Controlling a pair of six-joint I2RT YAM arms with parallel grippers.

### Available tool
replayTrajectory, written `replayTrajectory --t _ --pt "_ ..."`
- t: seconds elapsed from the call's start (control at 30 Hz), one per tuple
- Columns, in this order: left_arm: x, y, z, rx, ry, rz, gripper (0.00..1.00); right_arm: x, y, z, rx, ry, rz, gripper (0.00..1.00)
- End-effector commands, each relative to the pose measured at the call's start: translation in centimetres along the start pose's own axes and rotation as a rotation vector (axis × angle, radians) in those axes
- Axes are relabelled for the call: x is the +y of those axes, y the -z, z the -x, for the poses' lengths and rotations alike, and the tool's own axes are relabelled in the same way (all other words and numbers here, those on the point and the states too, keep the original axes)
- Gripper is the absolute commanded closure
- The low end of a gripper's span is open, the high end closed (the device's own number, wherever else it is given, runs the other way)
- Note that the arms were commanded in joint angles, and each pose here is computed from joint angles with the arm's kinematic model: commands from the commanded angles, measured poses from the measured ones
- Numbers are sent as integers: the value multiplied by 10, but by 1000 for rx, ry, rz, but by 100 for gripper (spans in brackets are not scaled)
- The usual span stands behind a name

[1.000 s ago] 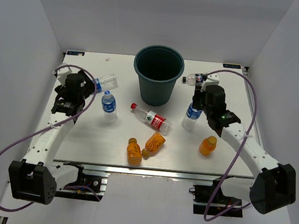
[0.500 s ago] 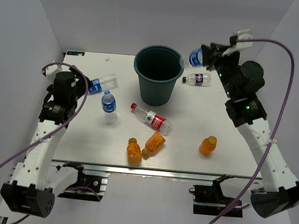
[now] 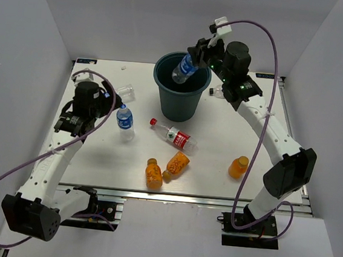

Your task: Put the plastic bottles in the bin

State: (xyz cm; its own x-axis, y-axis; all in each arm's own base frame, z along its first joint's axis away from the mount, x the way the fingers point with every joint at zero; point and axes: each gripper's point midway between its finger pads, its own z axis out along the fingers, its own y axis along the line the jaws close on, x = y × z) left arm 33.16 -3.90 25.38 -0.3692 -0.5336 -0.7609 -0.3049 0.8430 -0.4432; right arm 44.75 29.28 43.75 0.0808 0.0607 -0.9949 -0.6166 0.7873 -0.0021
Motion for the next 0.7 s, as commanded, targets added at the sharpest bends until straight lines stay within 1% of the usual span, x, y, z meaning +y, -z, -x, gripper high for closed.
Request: replayTrajectory --t 0.0,0.07,0.1,0.13,0.17,0.2,0.23,0.27,0.3,0.37,0.4,0.43,0.47,0.5,0.53,0.57,0.6,0.63,0.67 --pt "-18 -1 -7 -7 -131 -58 2 0 5 16 -31 -17 -14 57" --pt "-32 -2 -17 4 -191 -93 2 -2 2 6 0 -13 -24 44" --pt "-42 -5 -26 15 -248 -113 2 -4 1 4 8 -9 -31 31" --pt "-44 -7 -28 15 -271 -103 2 -7 1 4 13 -6 -50 23" --pt "-42 -11 -31 22 -299 -82 2 -8 2 0 39 -3 -55 12" --pt "-42 -17 -38 40 -341 -66 2 -8 4 6 32 1 -56 11" --pt "-40 -20 -38 36 -349 -47 2 -13 7 7 33 2 -82 11" --pt "-38 -23 -36 29 -354 -33 2 -15 12 0 67 -1 -96 11" --pt "-35 -29 -38 30 -379 -13 2 -16 20 9 53 1 -108 11" --pt "-35 -32 -38 32 -387 -2 2 -20 32 1 76 0 -138 11" --pt "-35 -34 -40 39 -403 -4 2 -21 46 12 55 0 -151 11" --pt "-34 -38 -43 46 -408 5 2 -24 54 -7 90 -5 -175 11" --pt "-31 -40 -45 50 -413 16 2 -25 61 -11 94 -14 -189 11" --pt "-28 -42 -45 47 -420 33 2 -26 77 2 54 -27 -207 11" --pt "-26 -45 -46 44 -422 46 2 -25 85 -2 58 -32 -211 11" --pt "-26 -47 -46 38 -418 50 2 -25 93 -30 112 -40 -216 11" --pt "-27 -49 -46 35 -423 49 2 -24 108 -23 90 -52 -222 11" --pt "-27 -52 -48 41 -429 51 2 -23 116 -29 99 -61 -227 11" --pt "-27 -55 -50 43 -433 50 2 -23 125 -53 142 -70 -237 11"
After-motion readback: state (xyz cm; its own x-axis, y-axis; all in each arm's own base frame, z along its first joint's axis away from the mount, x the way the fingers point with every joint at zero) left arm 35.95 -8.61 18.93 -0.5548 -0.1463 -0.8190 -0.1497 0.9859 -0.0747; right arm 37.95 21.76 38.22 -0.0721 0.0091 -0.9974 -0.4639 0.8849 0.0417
